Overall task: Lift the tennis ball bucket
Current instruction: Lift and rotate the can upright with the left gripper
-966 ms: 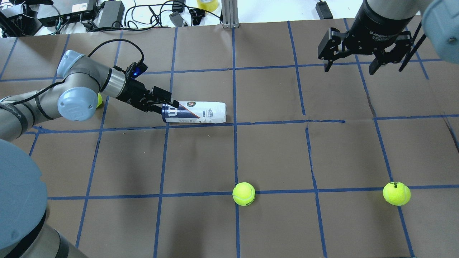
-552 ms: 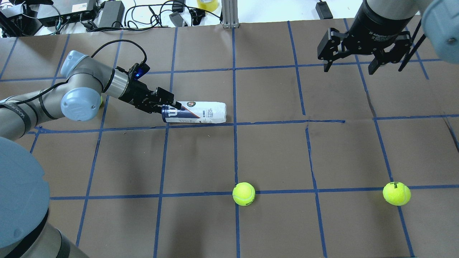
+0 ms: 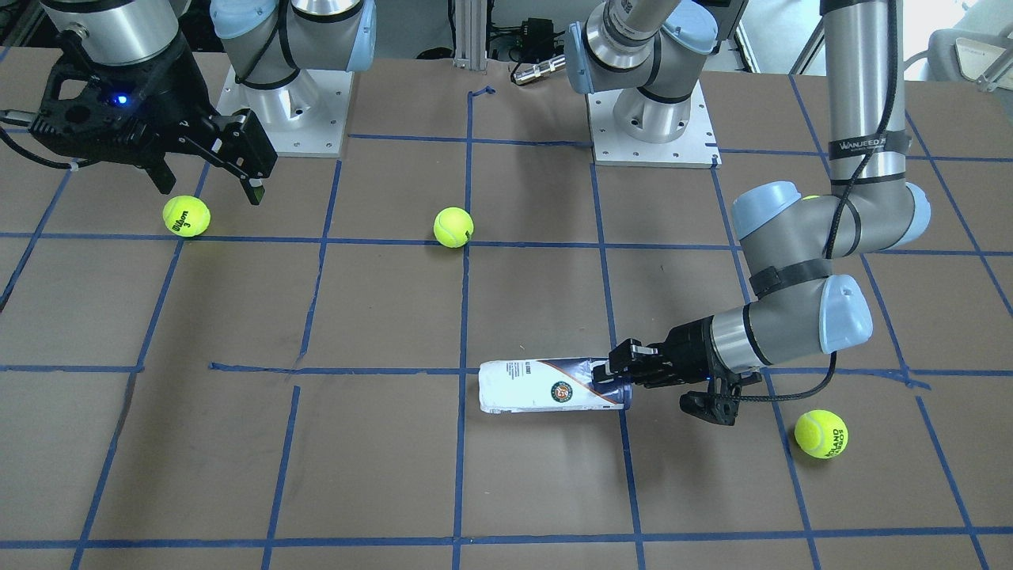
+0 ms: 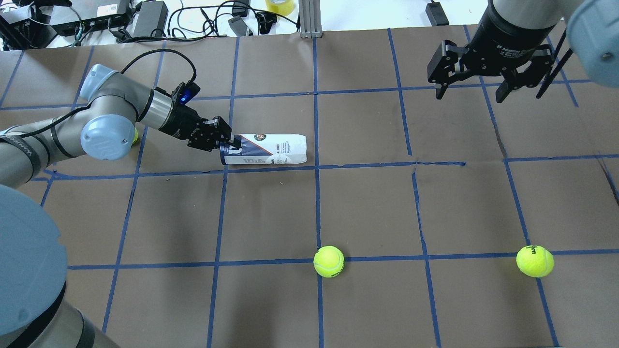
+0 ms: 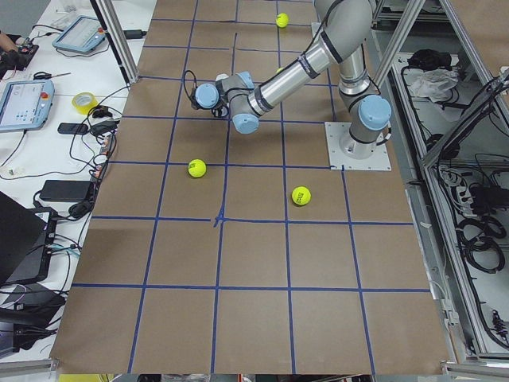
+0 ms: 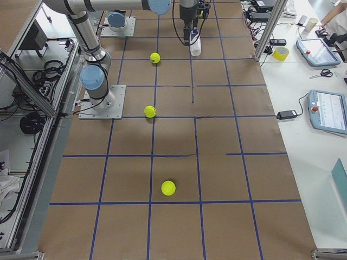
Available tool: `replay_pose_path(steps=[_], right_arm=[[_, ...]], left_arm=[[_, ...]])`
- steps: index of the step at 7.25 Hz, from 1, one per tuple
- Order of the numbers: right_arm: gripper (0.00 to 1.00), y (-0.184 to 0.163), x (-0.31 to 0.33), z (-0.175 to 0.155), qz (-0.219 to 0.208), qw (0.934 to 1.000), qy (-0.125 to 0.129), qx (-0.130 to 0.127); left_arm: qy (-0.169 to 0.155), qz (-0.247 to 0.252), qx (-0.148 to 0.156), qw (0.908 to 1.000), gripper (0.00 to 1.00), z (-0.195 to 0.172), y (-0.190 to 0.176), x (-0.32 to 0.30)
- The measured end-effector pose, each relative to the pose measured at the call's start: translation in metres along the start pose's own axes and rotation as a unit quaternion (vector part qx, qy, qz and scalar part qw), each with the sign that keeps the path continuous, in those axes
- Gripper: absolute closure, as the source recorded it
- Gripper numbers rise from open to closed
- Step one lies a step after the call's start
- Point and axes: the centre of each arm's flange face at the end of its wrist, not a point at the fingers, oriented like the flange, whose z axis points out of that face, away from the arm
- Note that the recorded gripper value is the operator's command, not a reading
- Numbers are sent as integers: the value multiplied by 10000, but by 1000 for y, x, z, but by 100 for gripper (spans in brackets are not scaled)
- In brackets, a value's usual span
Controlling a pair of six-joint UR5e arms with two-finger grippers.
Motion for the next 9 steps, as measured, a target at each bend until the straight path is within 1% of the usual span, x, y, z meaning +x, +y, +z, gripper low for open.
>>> replay_pose_path(steps=[1, 3, 4, 6, 7, 9], right_arm=[[0, 0, 0, 0, 6, 10000, 1, -8], [0, 0, 0, 1, 8, 10000, 5, -14], [0, 0, 0, 1, 9, 10000, 6, -15], [0, 0, 0, 1, 9, 10000, 7, -25], [0, 0, 0, 2, 8, 10000, 6, -30], [0, 1, 0, 2, 3, 10000, 1, -38]], left_arm=[[-124, -151, 70, 9998, 100, -10, -5, 9], [-618, -368, 189, 9972, 100, -37, -23, 47], [-859, -538, 249, 9945, 100, -47, -31, 71], [-1161, -755, 492, 9891, 100, -68, -42, 113], [-1327, -712, 609, 9867, 100, -77, -44, 131], [-1997, -342, 715, 9767, 100, -74, -44, 173]])
